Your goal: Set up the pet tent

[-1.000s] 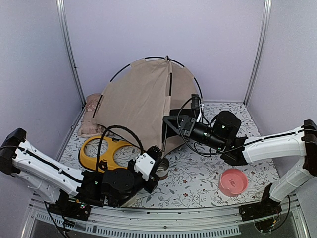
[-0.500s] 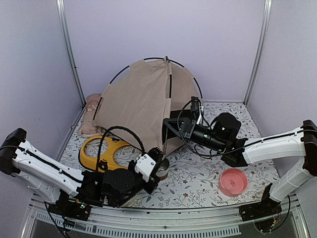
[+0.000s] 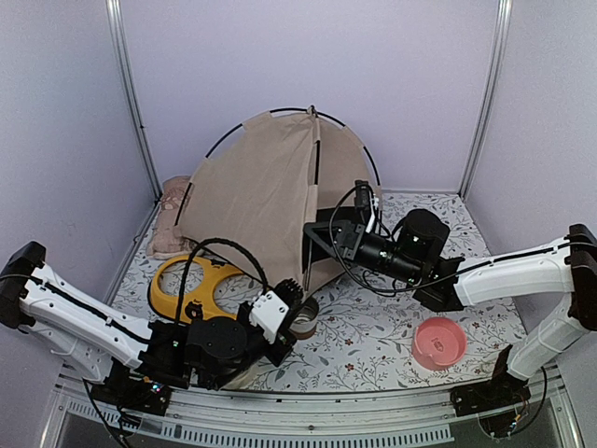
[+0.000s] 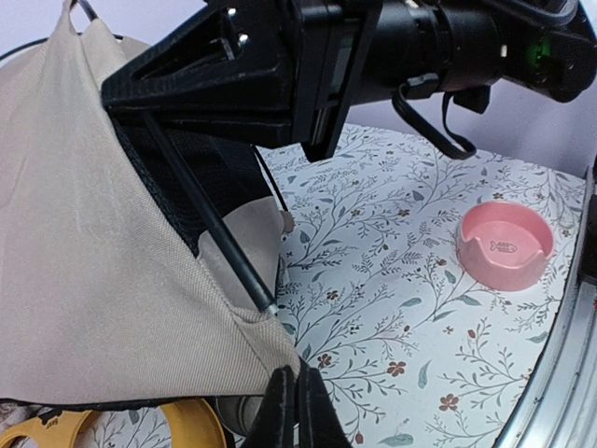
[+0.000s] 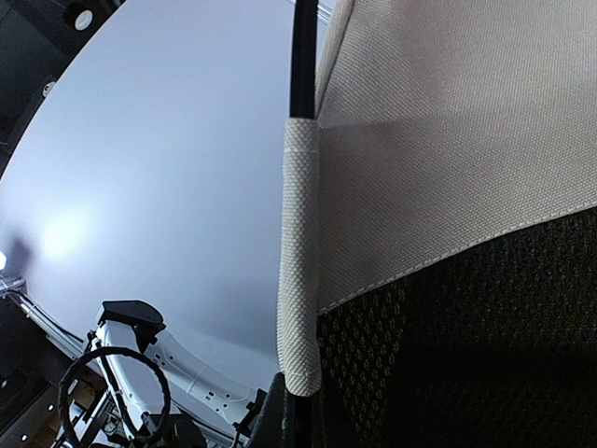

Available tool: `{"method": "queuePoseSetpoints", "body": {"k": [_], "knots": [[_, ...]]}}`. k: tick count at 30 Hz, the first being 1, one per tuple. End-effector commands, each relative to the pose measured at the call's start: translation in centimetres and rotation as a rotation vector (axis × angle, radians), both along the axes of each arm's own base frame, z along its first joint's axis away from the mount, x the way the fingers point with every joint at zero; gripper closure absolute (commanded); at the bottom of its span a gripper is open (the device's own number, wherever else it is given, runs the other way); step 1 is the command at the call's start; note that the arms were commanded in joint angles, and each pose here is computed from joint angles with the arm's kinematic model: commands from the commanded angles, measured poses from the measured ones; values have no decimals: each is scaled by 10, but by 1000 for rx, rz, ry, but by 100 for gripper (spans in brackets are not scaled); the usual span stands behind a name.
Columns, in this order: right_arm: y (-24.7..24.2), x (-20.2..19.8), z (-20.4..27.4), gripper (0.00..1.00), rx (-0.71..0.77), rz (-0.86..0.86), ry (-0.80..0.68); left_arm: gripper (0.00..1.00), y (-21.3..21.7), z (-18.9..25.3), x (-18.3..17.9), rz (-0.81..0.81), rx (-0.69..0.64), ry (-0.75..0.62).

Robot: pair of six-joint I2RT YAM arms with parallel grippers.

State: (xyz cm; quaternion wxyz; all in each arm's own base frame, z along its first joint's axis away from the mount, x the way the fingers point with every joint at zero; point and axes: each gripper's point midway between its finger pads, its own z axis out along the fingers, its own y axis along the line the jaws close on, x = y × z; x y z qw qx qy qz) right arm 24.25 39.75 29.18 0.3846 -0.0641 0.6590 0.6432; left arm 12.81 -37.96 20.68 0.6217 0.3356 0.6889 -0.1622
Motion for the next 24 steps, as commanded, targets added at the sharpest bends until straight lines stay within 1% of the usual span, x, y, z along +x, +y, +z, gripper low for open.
{"method": "queuePoseSetpoints", "body": {"k": [1, 4, 15, 24], "knots": [[3, 19, 1, 100, -18, -55, 0, 100, -10, 3, -16, -95, -11, 12], [7, 18, 1, 100, -31, -38, -9, 100, -12, 2, -18, -112, -6, 11], [5, 19, -9, 100, -50, -48, 5, 100, -10, 8, -16, -92, -16, -1], [4, 17, -19, 100, -68, -41, 21, 100, -4, 19, -11, -60, -65, -4]]}}
